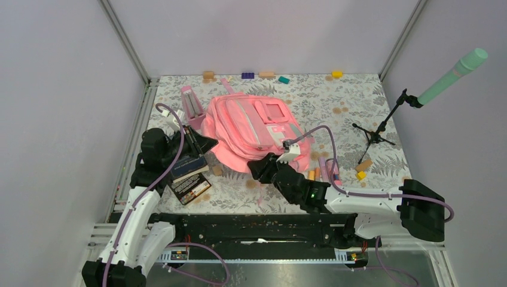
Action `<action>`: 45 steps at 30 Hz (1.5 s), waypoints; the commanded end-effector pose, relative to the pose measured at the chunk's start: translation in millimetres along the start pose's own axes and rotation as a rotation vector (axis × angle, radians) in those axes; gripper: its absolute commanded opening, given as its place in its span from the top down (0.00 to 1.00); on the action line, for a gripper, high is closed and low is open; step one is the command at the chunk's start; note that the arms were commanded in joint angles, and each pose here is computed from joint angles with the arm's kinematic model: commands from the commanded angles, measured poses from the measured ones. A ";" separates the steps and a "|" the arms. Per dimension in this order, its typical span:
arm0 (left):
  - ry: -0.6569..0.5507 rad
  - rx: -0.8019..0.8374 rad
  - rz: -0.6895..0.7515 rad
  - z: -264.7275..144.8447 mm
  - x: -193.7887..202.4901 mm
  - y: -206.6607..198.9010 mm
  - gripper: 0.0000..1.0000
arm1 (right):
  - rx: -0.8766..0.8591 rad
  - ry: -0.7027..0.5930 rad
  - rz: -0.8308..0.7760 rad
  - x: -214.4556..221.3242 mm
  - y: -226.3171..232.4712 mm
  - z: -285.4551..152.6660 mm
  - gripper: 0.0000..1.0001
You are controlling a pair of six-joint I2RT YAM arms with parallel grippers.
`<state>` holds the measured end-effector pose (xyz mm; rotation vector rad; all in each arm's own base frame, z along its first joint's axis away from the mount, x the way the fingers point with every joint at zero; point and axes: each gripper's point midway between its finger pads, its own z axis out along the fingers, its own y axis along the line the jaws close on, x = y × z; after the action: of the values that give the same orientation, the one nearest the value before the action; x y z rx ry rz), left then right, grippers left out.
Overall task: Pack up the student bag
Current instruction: Unzip the student bag at the center of the board.
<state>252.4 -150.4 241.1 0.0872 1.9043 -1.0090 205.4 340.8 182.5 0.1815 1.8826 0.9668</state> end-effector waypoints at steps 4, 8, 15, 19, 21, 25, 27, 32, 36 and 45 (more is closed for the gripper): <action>-0.098 0.112 0.119 -6.0 -25.2 -27.7 1.00 | 0.056 -0.081 0.068 -2.3 -9.2 3.4 0.55; -0.094 0.114 0.116 -5.7 -24.0 -27.4 1.00 | 0.037 -0.114 0.044 -3.8 -6.9 7.8 0.54; -0.095 0.132 0.118 -6.7 -23.2 -30.7 1.00 | 0.027 -0.212 0.055 -28.4 4.9 13.0 0.52; -0.101 0.161 0.126 -7.5 -23.9 -35.8 1.00 | 0.017 -0.191 0.082 -24.7 7.2 20.5 0.53; -0.103 0.169 0.128 -8.2 -23.9 -37.6 1.00 | 0.008 -0.176 0.080 -20.4 10.1 23.2 0.53; -0.100 0.177 0.129 -8.4 -22.8 -38.5 1.00 | 0.010 -0.171 0.077 -17.7 10.5 26.1 0.54; -0.102 0.186 0.132 -9.0 -23.3 -40.5 1.00 | 0.009 -0.173 0.070 -18.0 11.5 27.1 0.54; -0.101 0.188 0.131 -9.0 -22.8 -40.6 1.00 | -0.023 -0.184 0.056 -21.7 20.0 28.8 0.65; -0.100 0.187 0.131 -8.8 -22.2 -40.1 1.00 | -0.043 -0.179 0.056 -23.1 25.8 27.7 0.77; -0.106 0.176 0.133 -8.7 -22.9 -38.2 1.00 | -0.065 -0.163 0.055 -25.7 21.3 13.5 0.95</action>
<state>251.2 -153.6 247.9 0.1282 1.8412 -1.0320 216.1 359.7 176.9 0.1971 1.8030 0.9732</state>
